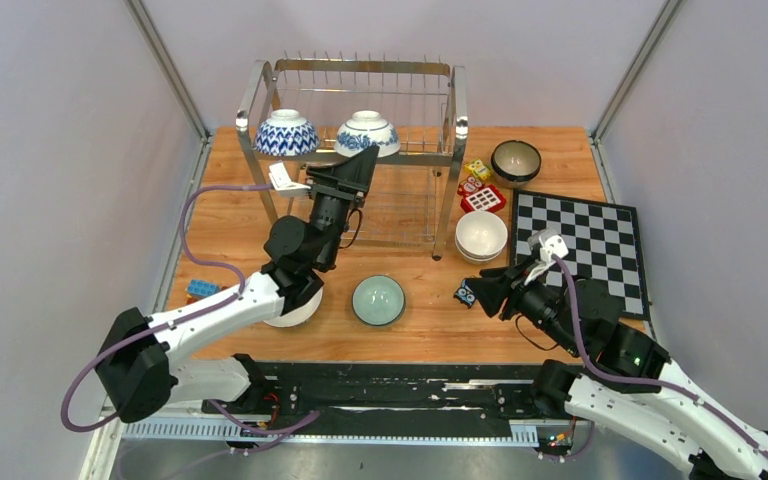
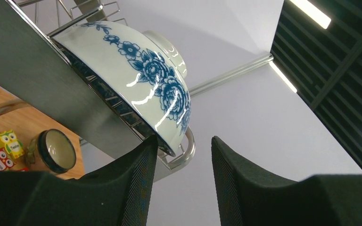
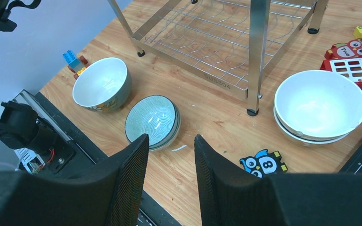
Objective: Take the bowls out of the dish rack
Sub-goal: Pick up the bowl from the dish rack, then place the bowl at the center of the board.
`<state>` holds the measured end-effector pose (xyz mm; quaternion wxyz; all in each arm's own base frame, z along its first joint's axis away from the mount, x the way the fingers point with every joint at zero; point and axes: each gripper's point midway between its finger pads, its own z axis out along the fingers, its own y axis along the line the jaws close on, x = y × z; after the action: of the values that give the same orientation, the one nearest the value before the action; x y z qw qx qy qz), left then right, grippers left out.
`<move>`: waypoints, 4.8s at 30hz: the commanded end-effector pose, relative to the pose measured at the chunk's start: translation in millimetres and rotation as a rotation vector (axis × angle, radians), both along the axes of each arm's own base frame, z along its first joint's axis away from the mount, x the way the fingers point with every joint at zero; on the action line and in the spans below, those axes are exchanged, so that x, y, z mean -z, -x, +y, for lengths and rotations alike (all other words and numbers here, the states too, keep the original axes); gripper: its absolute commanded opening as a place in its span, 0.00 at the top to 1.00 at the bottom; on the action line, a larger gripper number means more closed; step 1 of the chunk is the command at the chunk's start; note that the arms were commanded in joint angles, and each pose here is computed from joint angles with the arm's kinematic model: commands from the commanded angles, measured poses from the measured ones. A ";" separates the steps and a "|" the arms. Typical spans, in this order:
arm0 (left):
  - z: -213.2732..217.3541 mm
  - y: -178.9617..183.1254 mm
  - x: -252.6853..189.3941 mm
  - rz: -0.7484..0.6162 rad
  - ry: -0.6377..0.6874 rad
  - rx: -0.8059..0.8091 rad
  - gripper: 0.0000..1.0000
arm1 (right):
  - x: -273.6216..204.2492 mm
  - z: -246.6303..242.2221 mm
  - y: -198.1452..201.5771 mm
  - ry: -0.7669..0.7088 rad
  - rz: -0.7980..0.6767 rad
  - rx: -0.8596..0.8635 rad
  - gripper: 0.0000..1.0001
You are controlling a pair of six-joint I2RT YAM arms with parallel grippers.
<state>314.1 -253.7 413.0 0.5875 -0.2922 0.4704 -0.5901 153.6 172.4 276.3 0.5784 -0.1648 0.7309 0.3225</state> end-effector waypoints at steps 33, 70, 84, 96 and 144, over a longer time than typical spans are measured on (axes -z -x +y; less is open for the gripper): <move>10.7 -9.4 1.0 -0.065 0.055 -0.054 0.88 | 20.8 -4.1 -0.9 0.042 0.021 0.020 0.56; 25.9 7.4 -72.3 -0.363 0.137 -0.130 1.00 | 33.4 -8.3 1.2 0.044 0.046 0.032 0.56; 19.8 22.4 -101.0 -0.439 0.131 -0.069 1.00 | 27.1 -9.2 1.3 0.032 0.035 0.033 0.56; -3.6 39.4 -116.4 -0.431 -0.095 0.050 1.00 | 2.2 -8.2 -0.7 0.031 -0.005 0.027 0.56; 19.4 39.9 -80.9 -0.448 -1.102 -0.137 1.00 | -50.1 3.3 -21.9 0.112 -0.078 0.054 0.56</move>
<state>279.3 -242.7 465.9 0.7388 0.1574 0.5965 -0.2713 175.7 178.6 311.6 0.5899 -0.1889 0.7407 0.2600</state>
